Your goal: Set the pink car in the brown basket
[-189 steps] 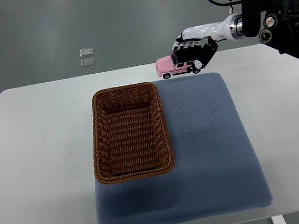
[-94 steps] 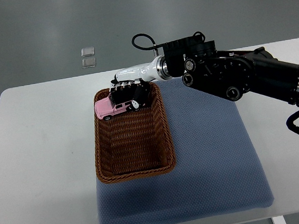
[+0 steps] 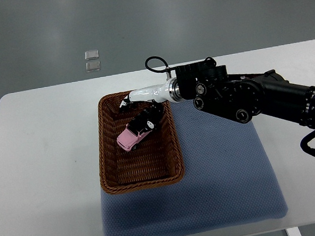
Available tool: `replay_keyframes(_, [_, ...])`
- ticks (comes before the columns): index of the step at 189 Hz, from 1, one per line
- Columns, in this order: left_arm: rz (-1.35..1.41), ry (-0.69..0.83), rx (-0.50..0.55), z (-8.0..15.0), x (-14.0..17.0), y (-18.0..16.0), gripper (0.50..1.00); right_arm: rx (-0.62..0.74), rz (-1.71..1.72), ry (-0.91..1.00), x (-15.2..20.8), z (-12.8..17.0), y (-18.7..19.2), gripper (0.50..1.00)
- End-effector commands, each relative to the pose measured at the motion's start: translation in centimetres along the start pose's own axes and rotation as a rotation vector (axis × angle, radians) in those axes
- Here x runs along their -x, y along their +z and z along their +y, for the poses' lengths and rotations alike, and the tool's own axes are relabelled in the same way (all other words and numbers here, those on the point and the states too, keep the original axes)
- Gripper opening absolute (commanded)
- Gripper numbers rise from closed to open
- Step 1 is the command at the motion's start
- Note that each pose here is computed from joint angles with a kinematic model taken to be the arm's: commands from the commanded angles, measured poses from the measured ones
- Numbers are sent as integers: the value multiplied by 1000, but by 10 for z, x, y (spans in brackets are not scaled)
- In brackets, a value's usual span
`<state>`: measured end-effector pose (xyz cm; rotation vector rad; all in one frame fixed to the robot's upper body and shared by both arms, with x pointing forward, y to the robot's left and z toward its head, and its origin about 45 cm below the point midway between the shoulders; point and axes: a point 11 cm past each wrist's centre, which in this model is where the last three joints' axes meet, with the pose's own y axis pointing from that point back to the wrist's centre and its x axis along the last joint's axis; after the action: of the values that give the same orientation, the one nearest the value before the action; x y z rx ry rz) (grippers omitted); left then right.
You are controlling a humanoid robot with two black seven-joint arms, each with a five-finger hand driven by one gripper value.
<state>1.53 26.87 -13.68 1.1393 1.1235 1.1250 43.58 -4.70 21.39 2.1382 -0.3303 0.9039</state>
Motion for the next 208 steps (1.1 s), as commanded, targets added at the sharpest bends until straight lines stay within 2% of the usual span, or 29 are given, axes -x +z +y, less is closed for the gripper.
replay_keyframes(1, [-1,0,0,0,0,0,1000,4,-17,7,0,2,5,909])
replay_keyframes(22, [0,0,0,0,0,0,1000,12,-34,27,-8,8,12,909])
replay_keyframes(62, [-1,4,-1,0,-2,0,1000,-44,-258,268,-80,55,35,909])
replay_keyframes(73, [-1,4,-1,0,-2,0,1000,-80,-379,331,-88,68,48,909])
replay_keyframes(94, [-1,6,-1,0,-2,0,1000,-173,-682,457,-78,91,87,909])
replay_keyframes(123, [-3,1,-2,0,0,0,1000,-431,-1201,707,-58,120,131,909])
replay_keyframes(143, [-3,0,-2,0,0,0,1000,-541,-1487,798,-37,124,151,909])
replay_keyframes(180, [-3,4,-3,0,-1,-1,1000,-581,-1822,914,3,123,190,911])
replay_keyframes(208, [-3,1,-2,0,0,0,1000,-628,-1885,910,17,123,196,911])
